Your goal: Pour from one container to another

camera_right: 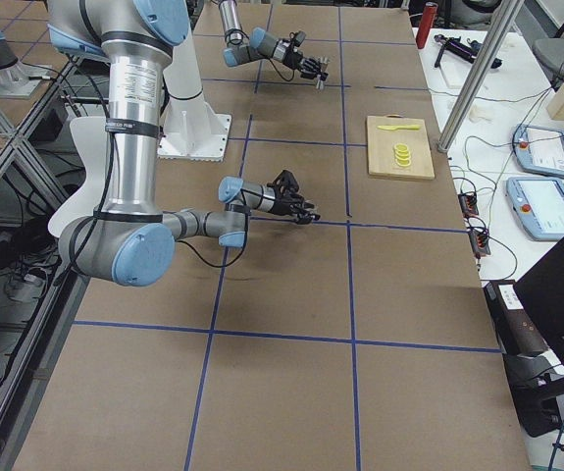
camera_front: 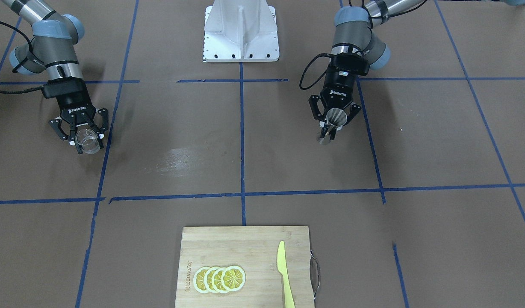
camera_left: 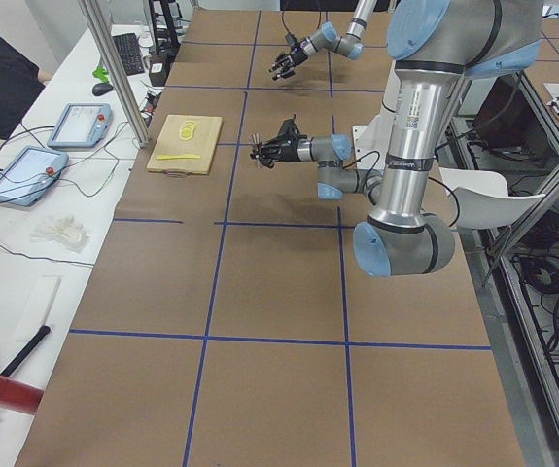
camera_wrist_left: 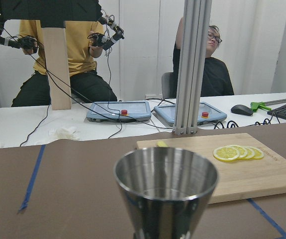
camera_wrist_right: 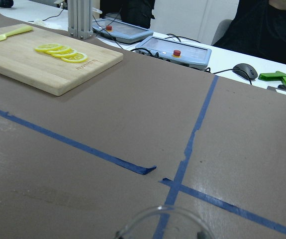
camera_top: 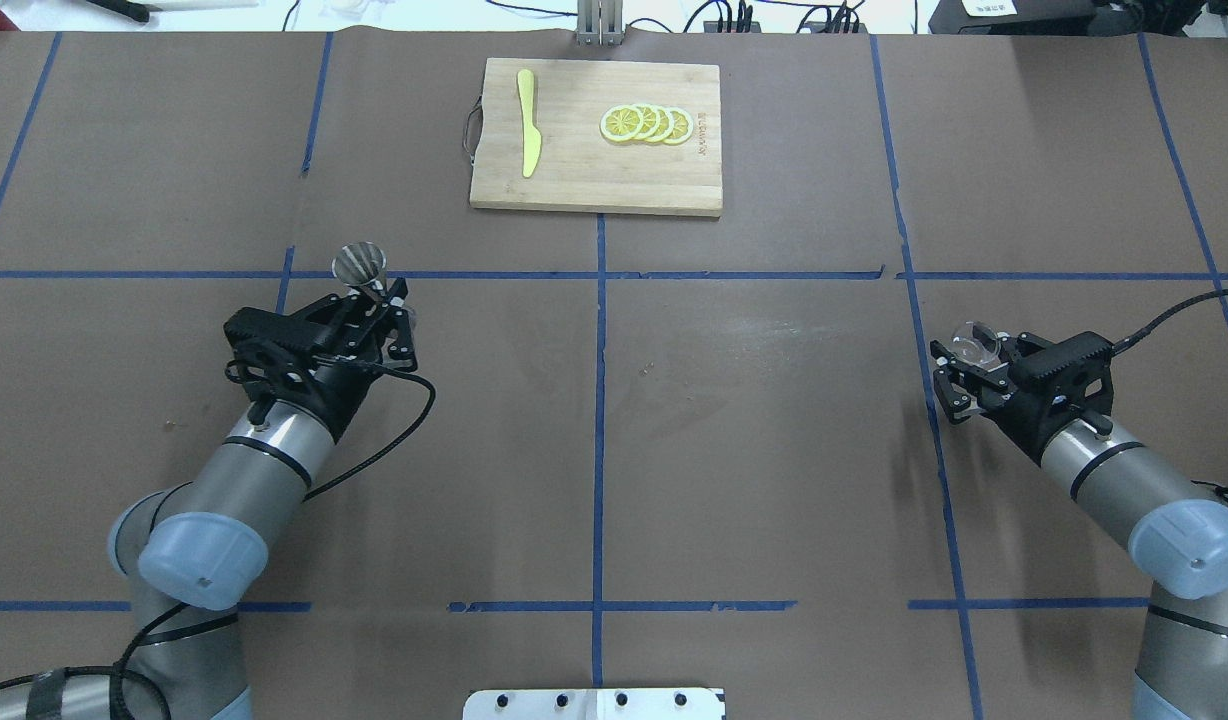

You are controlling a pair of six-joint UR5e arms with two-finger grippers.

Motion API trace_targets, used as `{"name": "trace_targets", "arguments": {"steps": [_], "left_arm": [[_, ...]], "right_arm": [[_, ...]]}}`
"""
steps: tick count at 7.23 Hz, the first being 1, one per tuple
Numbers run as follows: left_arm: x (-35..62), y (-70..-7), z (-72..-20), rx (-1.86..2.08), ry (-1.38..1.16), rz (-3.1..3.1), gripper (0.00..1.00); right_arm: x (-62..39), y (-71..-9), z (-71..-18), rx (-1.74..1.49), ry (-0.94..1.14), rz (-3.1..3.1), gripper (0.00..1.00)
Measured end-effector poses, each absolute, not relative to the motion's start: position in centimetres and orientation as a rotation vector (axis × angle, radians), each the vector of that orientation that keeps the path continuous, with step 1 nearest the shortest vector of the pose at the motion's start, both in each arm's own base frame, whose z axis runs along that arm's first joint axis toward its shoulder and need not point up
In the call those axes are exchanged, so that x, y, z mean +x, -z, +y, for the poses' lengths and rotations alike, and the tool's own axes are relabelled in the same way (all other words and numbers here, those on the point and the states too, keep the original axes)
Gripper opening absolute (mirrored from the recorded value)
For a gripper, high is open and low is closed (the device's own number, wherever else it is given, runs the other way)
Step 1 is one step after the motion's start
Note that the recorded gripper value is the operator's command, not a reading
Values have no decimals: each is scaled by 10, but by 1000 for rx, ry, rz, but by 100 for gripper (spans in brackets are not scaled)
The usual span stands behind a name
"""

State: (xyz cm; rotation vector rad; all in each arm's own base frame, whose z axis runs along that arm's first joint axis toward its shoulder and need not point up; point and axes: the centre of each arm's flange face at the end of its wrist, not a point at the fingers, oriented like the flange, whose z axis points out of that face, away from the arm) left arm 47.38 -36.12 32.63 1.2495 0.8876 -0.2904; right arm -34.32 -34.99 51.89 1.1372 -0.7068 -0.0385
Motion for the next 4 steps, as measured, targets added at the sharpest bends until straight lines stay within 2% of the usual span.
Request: {"name": "trace_targets", "arguments": {"steps": [3,4], "left_arm": [[521,-271,-356,1199,178,945,0],[534,-257,-354,1176,146,977,0]], "right_arm": [[-363,-461,-378,1199,154,-705,0],[-380,-424,-386,1263,208,-710,0]]}}
